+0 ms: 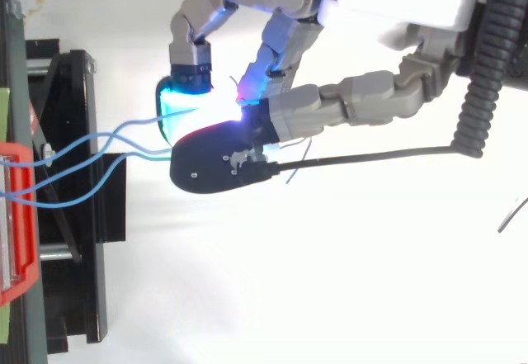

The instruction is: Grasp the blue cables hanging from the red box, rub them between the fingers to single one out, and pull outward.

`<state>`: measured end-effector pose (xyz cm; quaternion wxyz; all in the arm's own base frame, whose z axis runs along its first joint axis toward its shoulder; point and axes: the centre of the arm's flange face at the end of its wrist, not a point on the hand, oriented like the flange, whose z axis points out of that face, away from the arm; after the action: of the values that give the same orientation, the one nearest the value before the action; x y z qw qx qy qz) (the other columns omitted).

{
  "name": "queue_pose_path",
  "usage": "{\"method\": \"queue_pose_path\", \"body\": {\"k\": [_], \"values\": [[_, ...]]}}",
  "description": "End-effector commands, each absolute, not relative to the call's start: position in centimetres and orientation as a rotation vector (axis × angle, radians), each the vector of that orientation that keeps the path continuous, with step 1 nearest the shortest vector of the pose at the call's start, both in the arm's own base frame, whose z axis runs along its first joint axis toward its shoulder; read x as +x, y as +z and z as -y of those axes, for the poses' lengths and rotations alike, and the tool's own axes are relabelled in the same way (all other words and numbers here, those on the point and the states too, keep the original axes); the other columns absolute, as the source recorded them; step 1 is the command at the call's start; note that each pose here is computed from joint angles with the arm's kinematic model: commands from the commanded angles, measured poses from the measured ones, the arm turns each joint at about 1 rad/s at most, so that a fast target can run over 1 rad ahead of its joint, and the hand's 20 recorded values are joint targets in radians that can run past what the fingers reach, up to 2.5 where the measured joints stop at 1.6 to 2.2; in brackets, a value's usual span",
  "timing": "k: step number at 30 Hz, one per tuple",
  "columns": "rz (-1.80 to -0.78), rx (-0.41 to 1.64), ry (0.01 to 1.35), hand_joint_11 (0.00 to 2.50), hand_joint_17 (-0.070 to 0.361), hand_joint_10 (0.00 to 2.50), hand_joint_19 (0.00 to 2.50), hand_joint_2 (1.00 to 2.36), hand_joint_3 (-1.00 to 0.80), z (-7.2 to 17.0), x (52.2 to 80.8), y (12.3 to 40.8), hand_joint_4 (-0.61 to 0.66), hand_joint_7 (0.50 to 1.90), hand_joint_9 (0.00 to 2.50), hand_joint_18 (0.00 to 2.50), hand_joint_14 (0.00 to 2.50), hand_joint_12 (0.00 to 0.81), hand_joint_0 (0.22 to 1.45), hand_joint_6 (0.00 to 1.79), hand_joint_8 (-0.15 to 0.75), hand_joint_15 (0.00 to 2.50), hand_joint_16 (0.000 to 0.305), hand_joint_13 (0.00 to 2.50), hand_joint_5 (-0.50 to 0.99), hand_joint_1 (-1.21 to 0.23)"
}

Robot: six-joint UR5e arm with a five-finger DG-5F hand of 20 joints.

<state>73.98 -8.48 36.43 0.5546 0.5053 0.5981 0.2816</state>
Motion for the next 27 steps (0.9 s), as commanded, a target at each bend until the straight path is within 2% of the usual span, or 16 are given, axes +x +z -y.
{"method": "queue_pose_path", "body": {"k": [1, 4, 6, 9, 18, 24, 27], "values": [[-1.412, 1.193, 0.666, 0.93, 0.119, 0.02, 0.54, 1.02, -0.16, 8.5, 74.0, 36.4, 0.05, 0.91, 1.17, 0.93, 0.03, 0.384, 0.61, 0.91, 0.357, 0.7, 0.053, 1.07, -0.15, -0.81], [-1.411, 1.194, 0.665, 0.93, 0.107, 0.02, 0.52, 1.02, -0.23, 8.6, 74.0, 36.4, 0.02, 0.88, 1.08, 0.87, 0.03, 0.359, 0.66, 0.93, 0.328, 0.68, 0.048, 1.0, -0.18, -0.9], [-1.411, 1.193, 0.667, 0.91, 0.106, 0.02, 0.48, 1.01, -0.35, 8.5, 74.0, 36.5, 0.03, 0.86, 1.02, 0.85, 0.03, 0.36, 0.7, 0.94, 0.317, 0.66, 0.047, 0.96, -0.19, -0.94], [-1.414, 1.191, 0.664, 0.91, 0.104, 0.02, 0.47, 1.0, -0.49, 8.5, 74.0, 36.5, 0.06, 0.82, 0.98, 0.84, 0.02, 0.36, 0.73, 0.93, 0.309, 0.64, 0.046, 0.93, -0.19, -0.94], [-1.414, 1.188, 0.662, 0.9, 0.099, 0.02, 0.48, 1.0, -0.5, 8.5, 74.0, 36.7, 0.04, 0.84, 1.05, 0.85, 0.03, 0.351, 0.71, 0.92, 0.321, 0.65, 0.044, 0.96, -0.17, -0.94], [-1.415, 1.179, 0.666, 0.91, 0.103, 0.02, 0.53, 1.0, -0.5, 8.5, 74.1, 37.1, 0.07, 0.91, 1.17, 0.87, 0.03, 0.365, 0.56, 0.9, 0.344, 0.68, 0.046, 1.02, -0.14, -0.82], [-1.429, 1.165, 0.654, 0.9, 0.105, 0.02, 0.54, 1.0, -0.5, 8.5, 74.0, 37.7, 0.07, 0.94, 1.19, 0.87, 0.03, 0.365, 0.55, 0.89, 0.347, 0.69, 0.047, 1.03, -0.13, -0.8]]}}
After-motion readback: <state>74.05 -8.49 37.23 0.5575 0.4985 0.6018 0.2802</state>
